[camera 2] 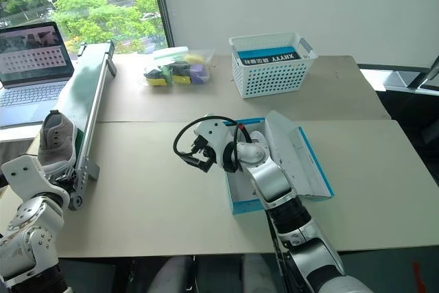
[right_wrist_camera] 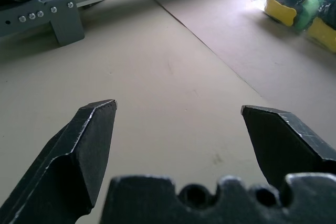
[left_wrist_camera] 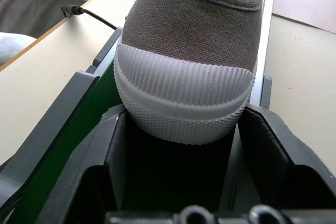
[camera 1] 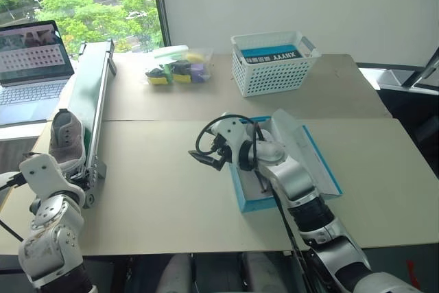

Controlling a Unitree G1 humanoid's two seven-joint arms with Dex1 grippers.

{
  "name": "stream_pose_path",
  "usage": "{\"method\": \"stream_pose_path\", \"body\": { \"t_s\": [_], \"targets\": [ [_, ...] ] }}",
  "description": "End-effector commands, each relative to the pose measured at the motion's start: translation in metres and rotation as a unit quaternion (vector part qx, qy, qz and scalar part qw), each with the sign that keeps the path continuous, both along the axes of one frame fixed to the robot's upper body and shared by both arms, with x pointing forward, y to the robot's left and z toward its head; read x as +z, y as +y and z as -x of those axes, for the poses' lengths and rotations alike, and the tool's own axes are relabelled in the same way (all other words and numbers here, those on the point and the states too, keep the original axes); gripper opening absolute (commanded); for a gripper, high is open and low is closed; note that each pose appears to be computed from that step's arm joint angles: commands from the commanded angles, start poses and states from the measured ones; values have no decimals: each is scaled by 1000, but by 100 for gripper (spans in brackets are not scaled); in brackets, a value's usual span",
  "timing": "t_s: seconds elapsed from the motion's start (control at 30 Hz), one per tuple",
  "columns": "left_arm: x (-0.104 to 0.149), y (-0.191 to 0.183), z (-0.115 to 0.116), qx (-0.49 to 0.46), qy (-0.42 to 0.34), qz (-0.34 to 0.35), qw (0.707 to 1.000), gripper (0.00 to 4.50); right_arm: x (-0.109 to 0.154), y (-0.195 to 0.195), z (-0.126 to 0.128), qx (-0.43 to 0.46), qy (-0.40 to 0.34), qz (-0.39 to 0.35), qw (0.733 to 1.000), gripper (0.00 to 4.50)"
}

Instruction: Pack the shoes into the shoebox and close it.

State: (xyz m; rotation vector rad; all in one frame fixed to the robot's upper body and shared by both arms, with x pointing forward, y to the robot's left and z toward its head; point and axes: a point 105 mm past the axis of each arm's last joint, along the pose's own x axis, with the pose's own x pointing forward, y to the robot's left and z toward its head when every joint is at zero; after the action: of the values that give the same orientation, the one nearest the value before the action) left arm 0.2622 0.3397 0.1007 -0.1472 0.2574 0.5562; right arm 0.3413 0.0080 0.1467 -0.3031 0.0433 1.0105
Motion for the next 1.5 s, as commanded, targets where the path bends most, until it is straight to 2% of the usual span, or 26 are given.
{"method": "stream_pose_path", "body": {
  "t_s": [0.03, 0.07, 0.23, 0.37, 0.9, 1.13, 1.17, 1.2, 1.27, 1.37, 1.4, 1.5],
  "targets": [
    [8, 0, -4, -5, -5, -23, 1000, 210, 17, -1, 1, 0, -23, -17, 1000, 450],
    [10, -2, -5, -8, -12, -21, 1000, 185, 17, -1, 1, 0, -23, -16, 1000, 450],
    [27, -13, -14, -30, -42, -65, 997, 185, 17, -1, 0, -1, -23, -17, 1000, 450],
    [33, -24, -19, -41, -72, -59, 995, 185, 15, 0, 1, 0, -21, -16, 1000, 450],
    [27, -36, -24, -62, -56, -79, 993, 185, 15, -1, -1, -5, -21, -12, 1000, 450],
    [54, -76, -43, -147, -109, -102, 978, 185, 14, 0, -1, -5, -21, -12, 1000, 450],
    [58, -79, -44, -148, -118, -101, 977, 235, 14, 0, 0, -5, -20, -12, 1000, 450],
    [61, -82, -44, -149, -126, -98, 976, 251, 14, 0, 0, -5, -21, -12, 1000, 450],
    [67, -88, -44, -157, -135, -109, 972, 324, 13, 0, 0, -6, -20, -12, 1000, 450],
    [93, -98, -40, -165, -176, -134, 961, 431, 12, 0, -1, -11, -19, -12, 1000, 450],
    [103, -103, -36, -167, -190, -138, 957, 446, 12, 0, -1, -10, -18, -11, 1000, 450],
    [116, -115, -18, -171, -203, -153, 952, 446, 10, 2, 1, -4, -16, -10, 1000, 450]
  ]
}}
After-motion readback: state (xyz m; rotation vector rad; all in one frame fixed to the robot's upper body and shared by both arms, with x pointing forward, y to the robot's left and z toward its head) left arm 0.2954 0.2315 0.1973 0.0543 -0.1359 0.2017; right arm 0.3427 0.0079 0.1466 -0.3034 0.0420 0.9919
